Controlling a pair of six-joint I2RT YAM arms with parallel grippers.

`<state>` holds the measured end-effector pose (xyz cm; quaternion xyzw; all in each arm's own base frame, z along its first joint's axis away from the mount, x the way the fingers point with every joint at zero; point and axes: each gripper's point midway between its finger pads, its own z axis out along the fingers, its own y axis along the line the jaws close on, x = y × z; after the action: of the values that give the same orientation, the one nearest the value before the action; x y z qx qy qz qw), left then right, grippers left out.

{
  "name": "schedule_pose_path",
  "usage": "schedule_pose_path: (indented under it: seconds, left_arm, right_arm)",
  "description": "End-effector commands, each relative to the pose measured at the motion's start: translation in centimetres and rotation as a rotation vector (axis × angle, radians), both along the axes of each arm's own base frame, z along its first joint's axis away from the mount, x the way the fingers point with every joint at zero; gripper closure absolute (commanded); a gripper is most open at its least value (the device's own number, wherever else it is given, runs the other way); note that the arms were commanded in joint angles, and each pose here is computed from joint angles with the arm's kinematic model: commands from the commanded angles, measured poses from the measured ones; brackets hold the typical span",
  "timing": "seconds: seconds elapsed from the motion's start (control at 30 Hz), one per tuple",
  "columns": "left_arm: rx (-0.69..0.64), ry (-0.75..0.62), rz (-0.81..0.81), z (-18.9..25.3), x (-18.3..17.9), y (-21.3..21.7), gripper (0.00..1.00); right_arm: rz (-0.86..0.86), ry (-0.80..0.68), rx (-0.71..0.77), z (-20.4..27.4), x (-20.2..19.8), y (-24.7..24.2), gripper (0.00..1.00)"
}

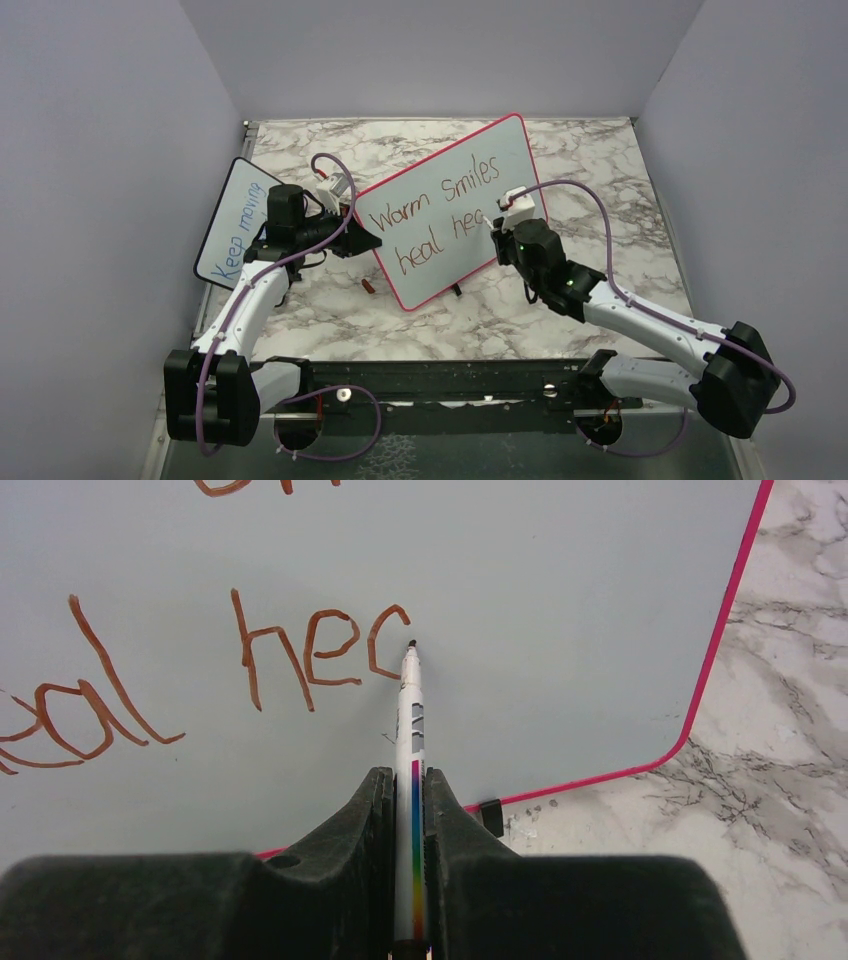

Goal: Write a sentence on the whiteboard

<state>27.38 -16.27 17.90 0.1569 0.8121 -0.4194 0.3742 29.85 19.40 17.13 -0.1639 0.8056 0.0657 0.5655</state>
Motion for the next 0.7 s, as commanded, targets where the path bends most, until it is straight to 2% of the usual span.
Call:
schedule_pose_path:
  seconds: [0.0,0.67]
  left_arm:
    - [0.157,-0.005,0.111,-2.9,1.7,2.8,1.0]
    - [0.157,-0.007,0.111,-2.9,1.6,2.8,1.0]
  right_arm:
    - [-0.022,-0.062,0.019,1.7,1.1,0.2,1.0]
    - [0.001,-0.096,0.045,3.3,1.5,1.0,1.0]
